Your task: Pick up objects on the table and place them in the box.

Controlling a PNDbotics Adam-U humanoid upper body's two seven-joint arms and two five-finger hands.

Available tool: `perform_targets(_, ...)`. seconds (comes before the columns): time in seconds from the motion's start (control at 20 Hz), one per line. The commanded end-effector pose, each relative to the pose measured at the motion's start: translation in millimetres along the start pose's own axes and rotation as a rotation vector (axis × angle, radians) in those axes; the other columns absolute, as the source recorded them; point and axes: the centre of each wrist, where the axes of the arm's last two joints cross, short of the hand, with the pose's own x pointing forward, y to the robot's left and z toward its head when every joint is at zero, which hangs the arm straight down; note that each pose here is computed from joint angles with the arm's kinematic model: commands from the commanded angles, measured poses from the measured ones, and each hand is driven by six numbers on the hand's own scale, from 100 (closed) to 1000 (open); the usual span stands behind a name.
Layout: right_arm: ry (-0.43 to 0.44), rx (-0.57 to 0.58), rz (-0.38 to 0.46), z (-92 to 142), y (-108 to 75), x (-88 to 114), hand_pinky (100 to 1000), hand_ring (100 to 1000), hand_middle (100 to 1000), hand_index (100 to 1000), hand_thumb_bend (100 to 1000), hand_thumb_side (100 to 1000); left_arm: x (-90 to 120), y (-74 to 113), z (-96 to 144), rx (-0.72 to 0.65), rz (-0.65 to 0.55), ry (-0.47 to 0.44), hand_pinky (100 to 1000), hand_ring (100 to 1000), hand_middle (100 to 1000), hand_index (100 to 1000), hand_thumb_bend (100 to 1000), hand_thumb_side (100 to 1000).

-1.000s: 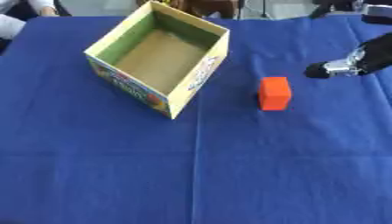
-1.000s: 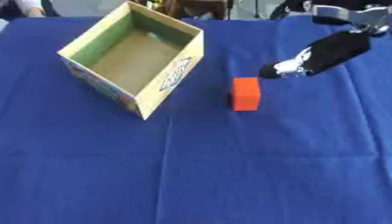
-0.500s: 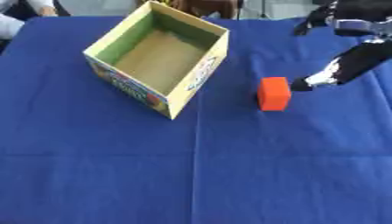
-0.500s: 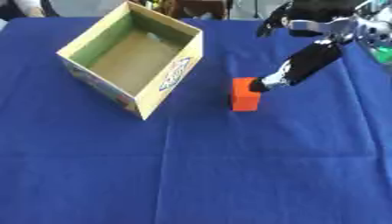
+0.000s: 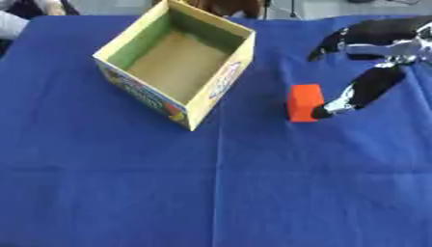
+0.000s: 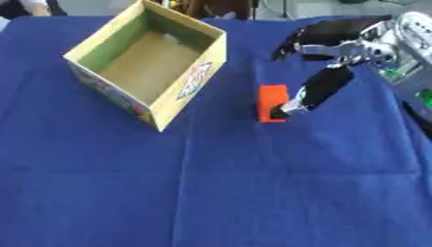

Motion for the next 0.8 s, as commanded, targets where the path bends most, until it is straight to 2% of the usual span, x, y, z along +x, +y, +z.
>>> perform_targets(0.05,0.015,-0.024,0.005,0,-3.3,-5,875,902,824,925,611,703,6,-0.9,-5,-0.006,0.012,-0.028,486,655,643,802,100,967)
perform_targets(0.8,0.045,-0.027,-0.032,-24,18.9,-15,856,889,805,914,555,695,6,-2.6,-4,-0.002,0.020,-0.020,481,650,636,798,100,963)
